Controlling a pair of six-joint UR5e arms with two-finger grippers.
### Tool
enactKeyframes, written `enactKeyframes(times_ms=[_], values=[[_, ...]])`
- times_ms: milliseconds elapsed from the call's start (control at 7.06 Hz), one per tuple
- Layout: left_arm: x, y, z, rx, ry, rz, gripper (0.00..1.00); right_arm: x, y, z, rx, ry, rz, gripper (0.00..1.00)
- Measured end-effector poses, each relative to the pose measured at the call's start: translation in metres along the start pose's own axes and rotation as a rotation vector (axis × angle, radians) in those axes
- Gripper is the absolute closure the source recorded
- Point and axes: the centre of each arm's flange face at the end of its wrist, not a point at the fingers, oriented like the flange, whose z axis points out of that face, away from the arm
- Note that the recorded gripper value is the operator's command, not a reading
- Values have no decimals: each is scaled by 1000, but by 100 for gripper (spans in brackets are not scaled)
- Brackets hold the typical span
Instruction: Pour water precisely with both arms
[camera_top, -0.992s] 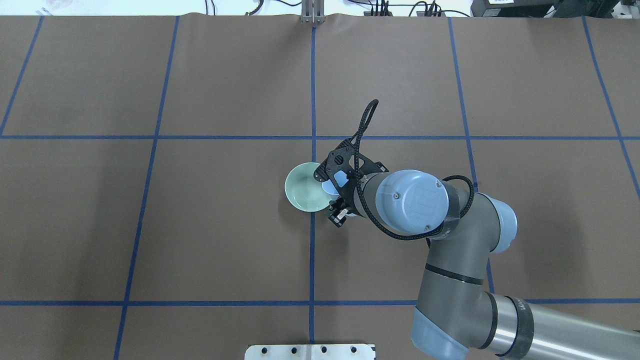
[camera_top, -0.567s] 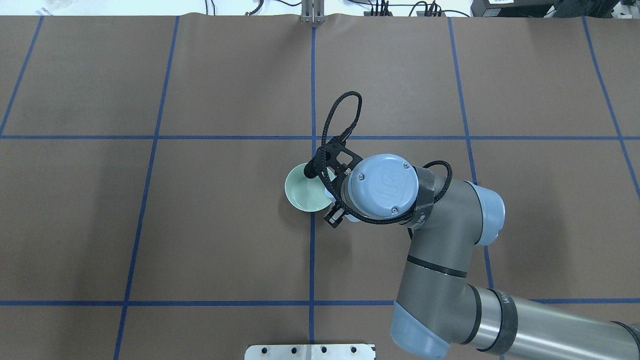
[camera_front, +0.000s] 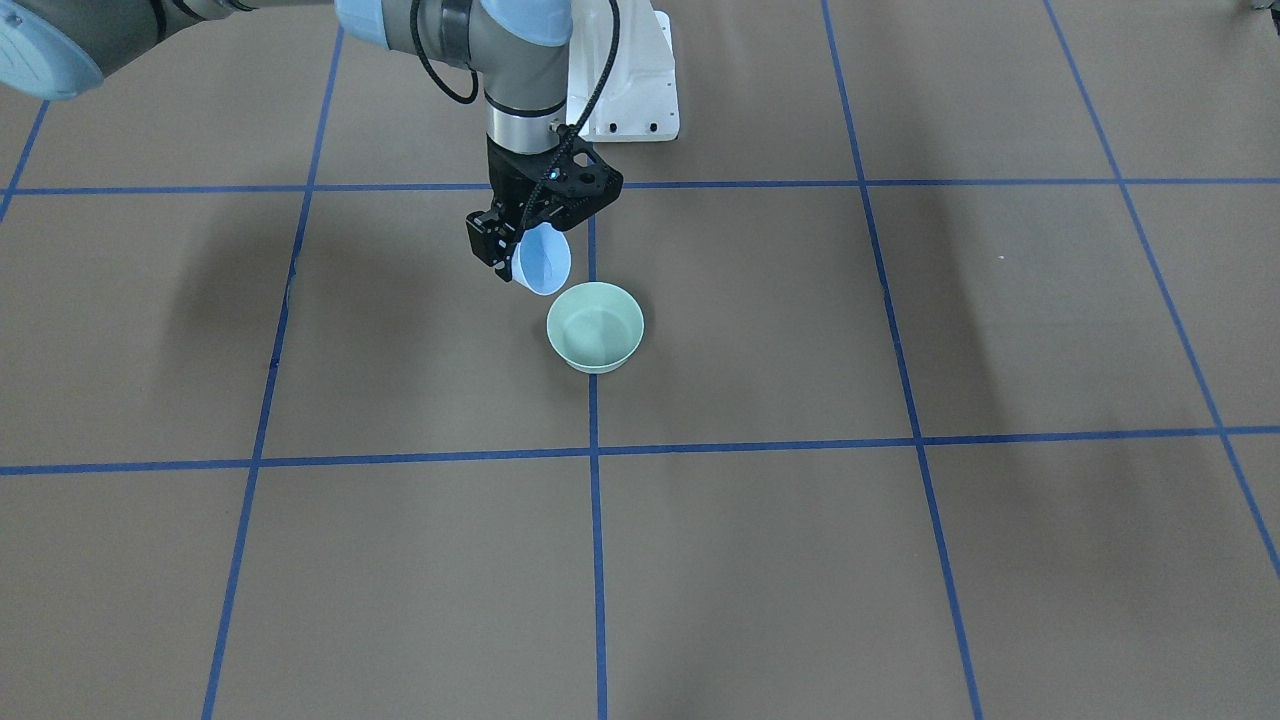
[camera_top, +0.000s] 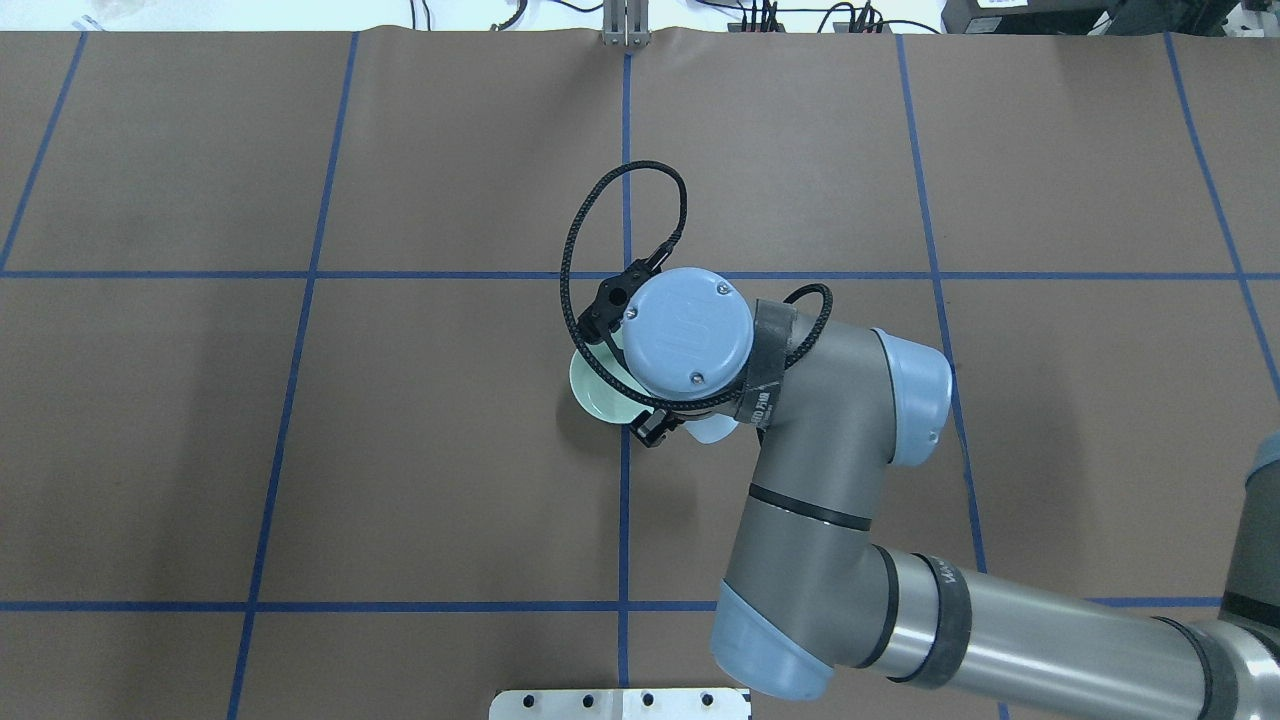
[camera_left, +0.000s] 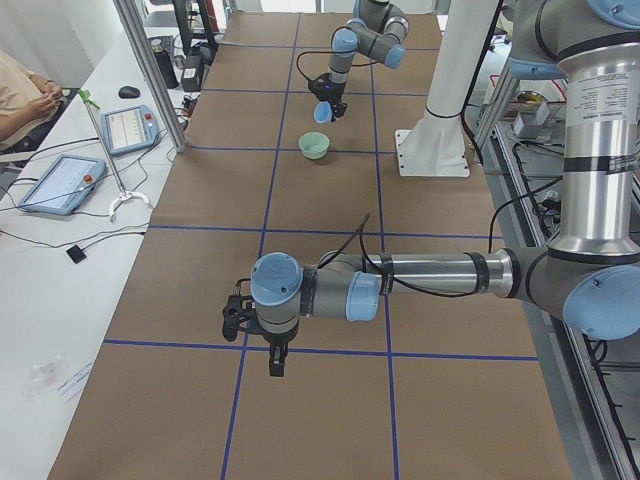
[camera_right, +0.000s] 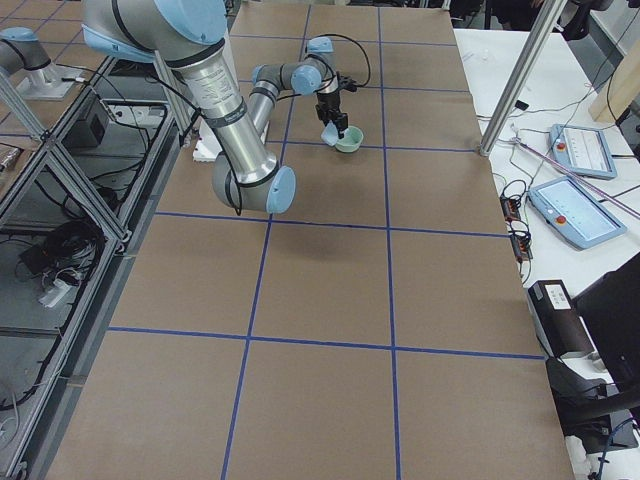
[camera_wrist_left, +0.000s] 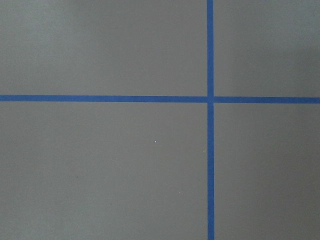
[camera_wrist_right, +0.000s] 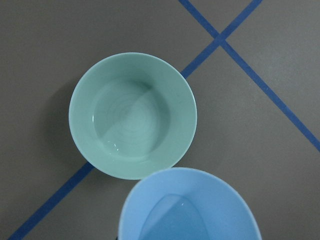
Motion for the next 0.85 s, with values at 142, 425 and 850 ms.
enactKeyframes(times_ms=[142, 425, 850], values=[[0, 0, 0, 0, 0, 0, 0, -5, -16, 8, -31, 12, 6, 100], [0, 0, 0, 1, 0, -1, 0, -13, -32, 12, -107, 39, 11, 100], [0, 0, -1, 1, 0, 0, 0, -27, -53, 3, -213, 69, 16, 100]])
